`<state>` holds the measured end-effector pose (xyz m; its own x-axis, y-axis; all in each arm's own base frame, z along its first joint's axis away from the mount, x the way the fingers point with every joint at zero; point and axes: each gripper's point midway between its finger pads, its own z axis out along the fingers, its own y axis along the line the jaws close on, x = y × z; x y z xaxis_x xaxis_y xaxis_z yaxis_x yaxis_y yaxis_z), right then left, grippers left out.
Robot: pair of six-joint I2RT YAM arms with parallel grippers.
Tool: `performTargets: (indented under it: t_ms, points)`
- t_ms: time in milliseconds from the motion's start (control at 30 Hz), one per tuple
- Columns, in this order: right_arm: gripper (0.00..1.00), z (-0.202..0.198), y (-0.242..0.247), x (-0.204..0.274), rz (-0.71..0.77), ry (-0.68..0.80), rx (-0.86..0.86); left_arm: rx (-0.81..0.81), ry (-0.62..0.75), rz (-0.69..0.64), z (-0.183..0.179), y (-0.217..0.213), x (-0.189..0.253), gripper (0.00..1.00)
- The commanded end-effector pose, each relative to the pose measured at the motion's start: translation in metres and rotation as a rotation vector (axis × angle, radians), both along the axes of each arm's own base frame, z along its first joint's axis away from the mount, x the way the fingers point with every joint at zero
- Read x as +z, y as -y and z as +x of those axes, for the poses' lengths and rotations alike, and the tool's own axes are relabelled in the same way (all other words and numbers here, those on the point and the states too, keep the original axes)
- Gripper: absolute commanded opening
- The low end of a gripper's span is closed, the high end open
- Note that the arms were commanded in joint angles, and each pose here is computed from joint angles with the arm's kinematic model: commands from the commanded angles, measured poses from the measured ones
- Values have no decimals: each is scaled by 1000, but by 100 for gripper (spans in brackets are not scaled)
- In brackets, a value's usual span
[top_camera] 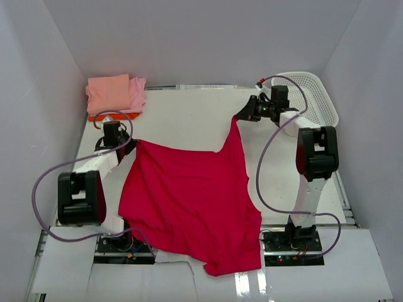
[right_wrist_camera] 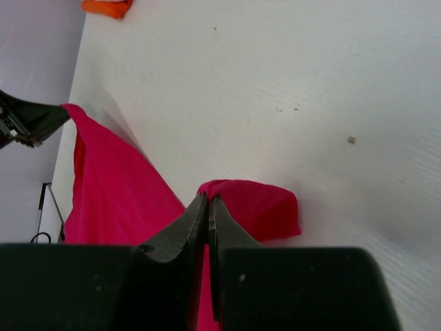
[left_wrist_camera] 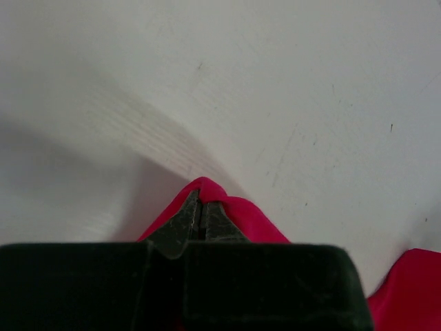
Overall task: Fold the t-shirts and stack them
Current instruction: Flatten out the tshirt
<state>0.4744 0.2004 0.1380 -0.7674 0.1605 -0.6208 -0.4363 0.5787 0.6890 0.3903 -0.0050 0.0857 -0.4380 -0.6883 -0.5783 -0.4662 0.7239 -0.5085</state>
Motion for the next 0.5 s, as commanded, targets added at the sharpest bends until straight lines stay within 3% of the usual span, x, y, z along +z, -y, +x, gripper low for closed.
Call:
performTargets:
  t_ms: [0, 133, 267, 467]
  points:
    - [8, 23, -19, 9, 9, 47, 59, -37, 113, 24, 43, 6, 19, 0]
    - [8, 48, -22, -16, 5, -20, 49, -88, 135, 20, 72, 15, 18, 0]
    - [8, 75, -14, -23, -51, -29, -16, -93, 56, 52, 88, 10, 2, 0]
    - [8, 96, 22, -31, -80, -45, -126, -10, -8, 151, 87, -15, -6, 0]
